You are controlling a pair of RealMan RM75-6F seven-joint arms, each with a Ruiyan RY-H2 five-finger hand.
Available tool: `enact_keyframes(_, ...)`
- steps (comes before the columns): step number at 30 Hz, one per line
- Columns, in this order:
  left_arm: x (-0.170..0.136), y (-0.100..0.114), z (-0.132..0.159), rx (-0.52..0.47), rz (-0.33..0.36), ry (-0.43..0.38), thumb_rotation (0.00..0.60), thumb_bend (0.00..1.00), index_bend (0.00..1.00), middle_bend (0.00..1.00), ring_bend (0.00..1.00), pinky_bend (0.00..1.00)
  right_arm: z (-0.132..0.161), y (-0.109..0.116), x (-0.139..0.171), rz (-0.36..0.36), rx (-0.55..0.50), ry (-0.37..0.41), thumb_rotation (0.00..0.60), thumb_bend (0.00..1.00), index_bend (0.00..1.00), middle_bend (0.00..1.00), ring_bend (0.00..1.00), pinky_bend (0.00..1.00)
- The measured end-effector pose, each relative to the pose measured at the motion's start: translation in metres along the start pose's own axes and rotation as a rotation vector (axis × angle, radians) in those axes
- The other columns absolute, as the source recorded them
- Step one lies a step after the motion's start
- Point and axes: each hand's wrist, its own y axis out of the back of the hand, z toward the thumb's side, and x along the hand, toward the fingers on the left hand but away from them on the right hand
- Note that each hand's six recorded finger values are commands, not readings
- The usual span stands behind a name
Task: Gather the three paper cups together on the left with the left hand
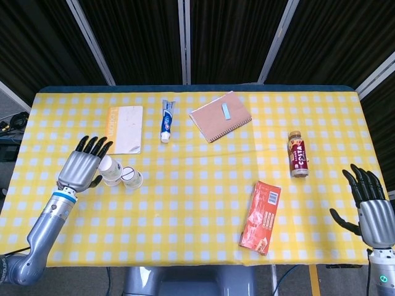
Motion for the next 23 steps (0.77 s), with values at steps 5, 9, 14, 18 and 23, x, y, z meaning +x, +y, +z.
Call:
enact_keyframes(5,-0.011,0.005,-0.004,-0.056,0.054,-0.001,0.6,0.32,0.01,0.0,0.0,0.0,0.0,-0.001,0.0,0.005,0.004,0.001,0.6,0.13,0.04,0.0,0.0,0.0)
enact_keyframes(9,-0.03,0.009,-0.015,-0.092,0.143,0.028,0.6,0.3,0.0,0.0,0.0,0.0,0.0,-0.004,0.0,0.014,0.013,0.0,0.6,0.13,0.04,0.0,0.0,0.0)
enact_keyframes(14,-0.074,-0.007,-0.041,-0.149,0.253,0.109,0.6,0.29,0.0,0.0,0.0,0.0,0.002,-0.01,0.0,0.032,0.036,0.001,0.6,0.13,0.04,0.0,0.0,0.0)
enact_keyframes(18,-0.108,-0.031,-0.061,-0.171,0.291,0.166,0.6,0.28,0.0,0.0,0.0,0.0,0.005,-0.016,0.001,0.044,0.058,0.005,0.6,0.13,0.04,0.0,0.0,0.0)
enact_keyframes(23,-0.137,-0.052,-0.08,-0.141,0.309,0.219,0.6,0.25,0.0,0.0,0.0,0.0,0.007,-0.022,0.0,0.059,0.07,0.007,0.6,0.13,0.04,0.0,0.0,0.0)
